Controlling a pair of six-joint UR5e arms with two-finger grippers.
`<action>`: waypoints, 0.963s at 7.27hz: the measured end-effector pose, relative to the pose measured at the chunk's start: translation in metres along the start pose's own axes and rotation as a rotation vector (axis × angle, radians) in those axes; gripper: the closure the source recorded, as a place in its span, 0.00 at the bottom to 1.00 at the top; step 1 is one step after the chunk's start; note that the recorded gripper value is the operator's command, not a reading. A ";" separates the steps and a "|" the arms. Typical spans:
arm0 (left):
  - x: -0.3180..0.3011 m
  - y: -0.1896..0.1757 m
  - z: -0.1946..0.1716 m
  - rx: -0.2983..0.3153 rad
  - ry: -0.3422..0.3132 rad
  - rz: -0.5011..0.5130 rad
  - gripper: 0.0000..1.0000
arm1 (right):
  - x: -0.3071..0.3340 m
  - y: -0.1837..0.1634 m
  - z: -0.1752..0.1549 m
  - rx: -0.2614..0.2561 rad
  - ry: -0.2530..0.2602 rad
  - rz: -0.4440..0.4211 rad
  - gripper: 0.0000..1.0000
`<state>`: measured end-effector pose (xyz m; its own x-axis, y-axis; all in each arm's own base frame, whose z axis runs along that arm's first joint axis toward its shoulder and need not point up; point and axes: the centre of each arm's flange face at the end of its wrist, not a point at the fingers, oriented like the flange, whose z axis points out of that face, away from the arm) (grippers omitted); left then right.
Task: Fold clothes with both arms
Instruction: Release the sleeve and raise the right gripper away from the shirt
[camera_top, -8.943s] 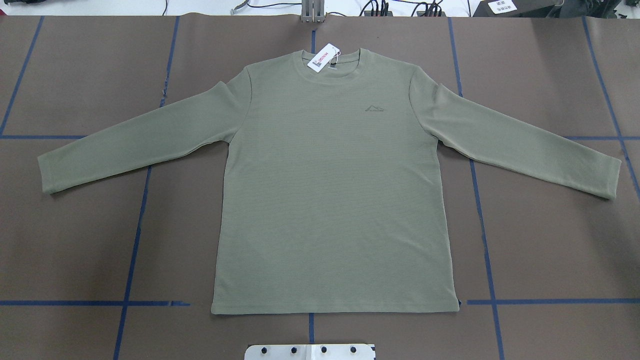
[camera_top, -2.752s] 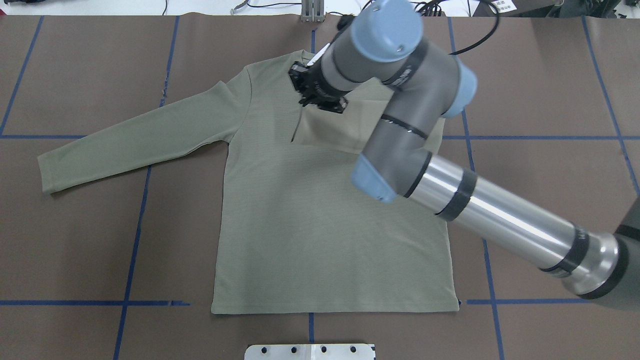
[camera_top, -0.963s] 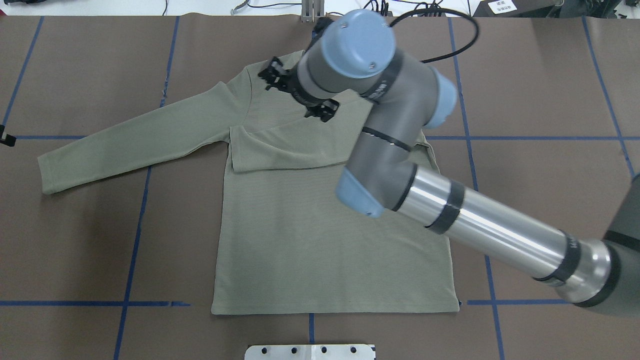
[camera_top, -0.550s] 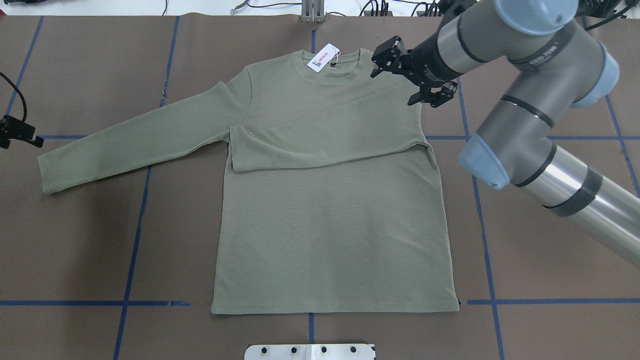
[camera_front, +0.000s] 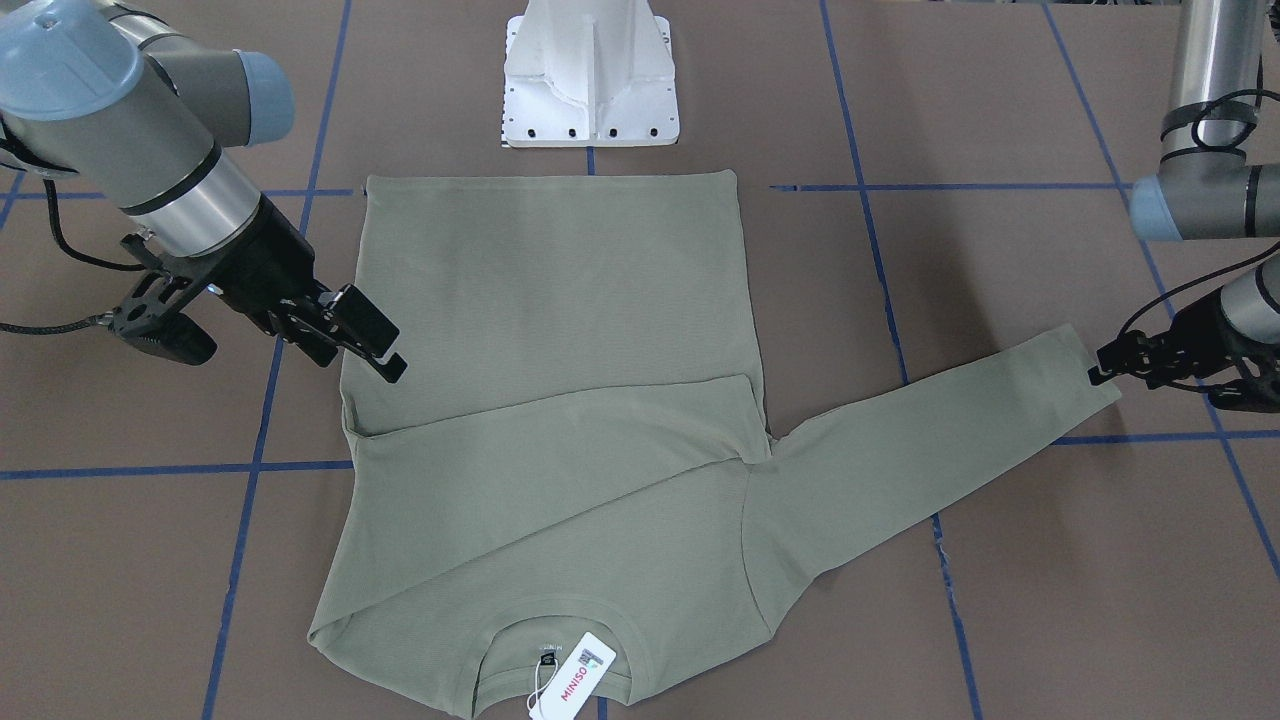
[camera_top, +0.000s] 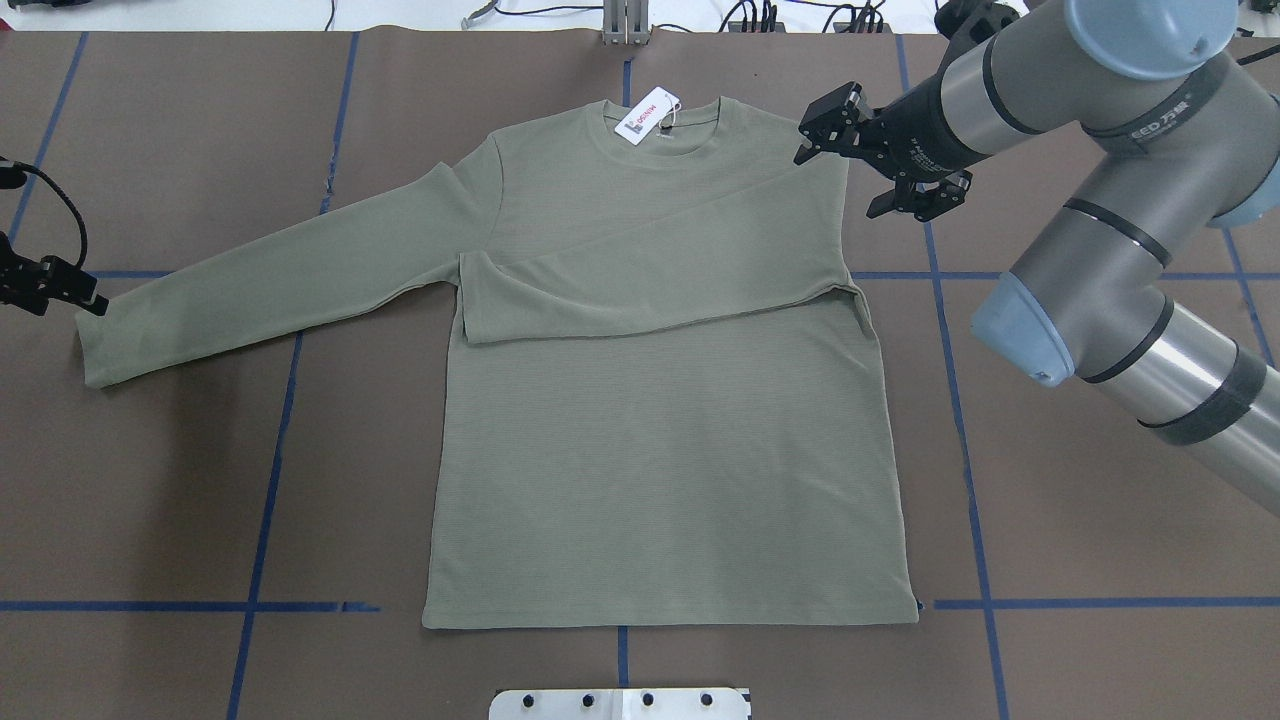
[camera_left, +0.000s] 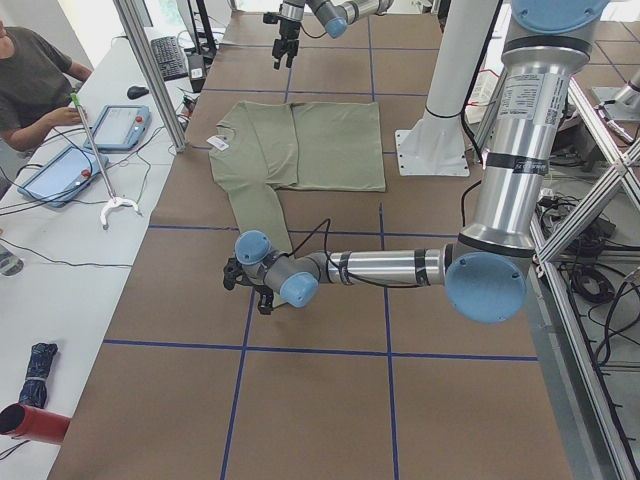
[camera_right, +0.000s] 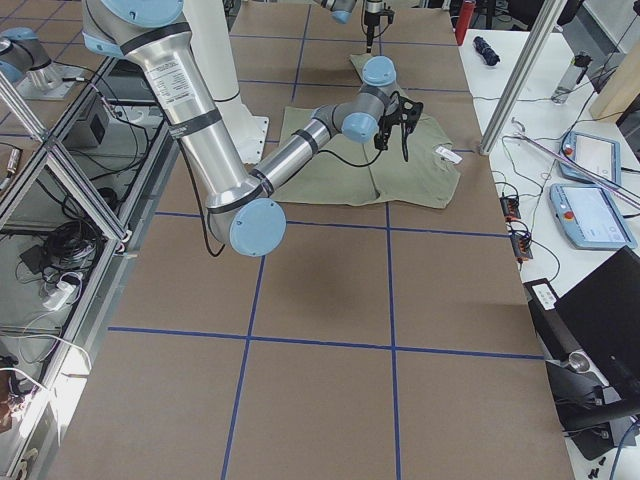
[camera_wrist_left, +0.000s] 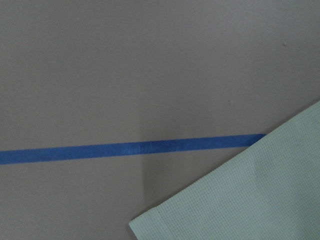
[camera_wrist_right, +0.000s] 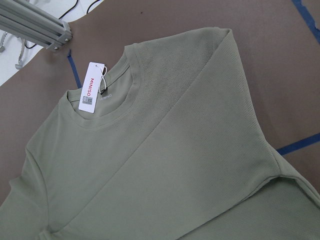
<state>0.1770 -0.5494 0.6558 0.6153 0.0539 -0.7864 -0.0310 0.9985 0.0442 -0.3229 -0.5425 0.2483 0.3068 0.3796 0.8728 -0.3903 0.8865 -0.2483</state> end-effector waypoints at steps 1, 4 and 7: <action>-0.001 -0.002 0.005 -0.007 -0.004 -0.003 0.27 | 0.000 0.000 -0.001 0.001 -0.001 -0.001 0.00; -0.002 -0.005 0.011 -0.016 -0.008 -0.006 0.37 | 0.001 0.000 -0.001 0.001 -0.001 -0.001 0.00; -0.003 -0.005 0.013 -0.018 -0.011 -0.007 0.37 | 0.000 0.001 -0.001 -0.005 -0.002 -0.002 0.00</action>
<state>0.1857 -0.5549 0.6658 0.6239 0.0468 -0.7801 -0.0408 0.9988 0.0273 -0.3220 -0.5411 0.2475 0.3053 0.3775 0.8742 -0.3858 0.8884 -0.2489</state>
